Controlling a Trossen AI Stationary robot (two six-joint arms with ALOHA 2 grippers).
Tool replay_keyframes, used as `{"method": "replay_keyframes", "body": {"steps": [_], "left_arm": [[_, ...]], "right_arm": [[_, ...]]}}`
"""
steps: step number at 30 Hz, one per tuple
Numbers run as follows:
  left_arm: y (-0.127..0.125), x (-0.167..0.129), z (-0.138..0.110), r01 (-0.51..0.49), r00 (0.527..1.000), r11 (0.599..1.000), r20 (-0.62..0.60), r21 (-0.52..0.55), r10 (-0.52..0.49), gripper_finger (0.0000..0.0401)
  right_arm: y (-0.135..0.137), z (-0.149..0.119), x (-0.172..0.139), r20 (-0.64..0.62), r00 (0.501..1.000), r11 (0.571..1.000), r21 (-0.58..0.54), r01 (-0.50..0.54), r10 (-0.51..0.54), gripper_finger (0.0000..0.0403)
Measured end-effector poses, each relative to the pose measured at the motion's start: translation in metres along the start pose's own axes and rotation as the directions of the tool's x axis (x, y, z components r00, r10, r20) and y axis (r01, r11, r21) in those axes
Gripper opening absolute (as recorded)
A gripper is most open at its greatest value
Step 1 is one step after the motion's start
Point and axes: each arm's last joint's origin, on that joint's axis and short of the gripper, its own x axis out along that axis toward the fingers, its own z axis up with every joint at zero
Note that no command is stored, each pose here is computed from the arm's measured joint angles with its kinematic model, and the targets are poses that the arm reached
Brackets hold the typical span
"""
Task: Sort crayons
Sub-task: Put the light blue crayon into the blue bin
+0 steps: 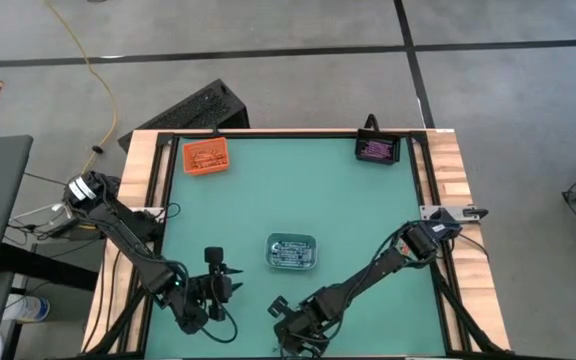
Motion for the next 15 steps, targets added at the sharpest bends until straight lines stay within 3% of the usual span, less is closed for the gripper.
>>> {"method": "replay_keyframes", "body": {"steps": [7, 15], "left_arm": [[0.0, 0.0, 0.0, -0.016, 1.0, 1.0, 0.009, 0.008, 0.016, 0.0142], [0.0, 0.0, 0.0, -0.019, 1.0, 1.0, 0.012, -0.018, 0.019, 0.0142]], "right_arm": [[-0.004, 0.01, -0.016, -0.087, 0.995, 0.998, -0.006, 0.056, -0.056, 0.0002], [-0.021, 0.026, -0.063, -0.211, 0.956, 0.977, 0.018, 0.214, -0.205, 0.0001]]}}
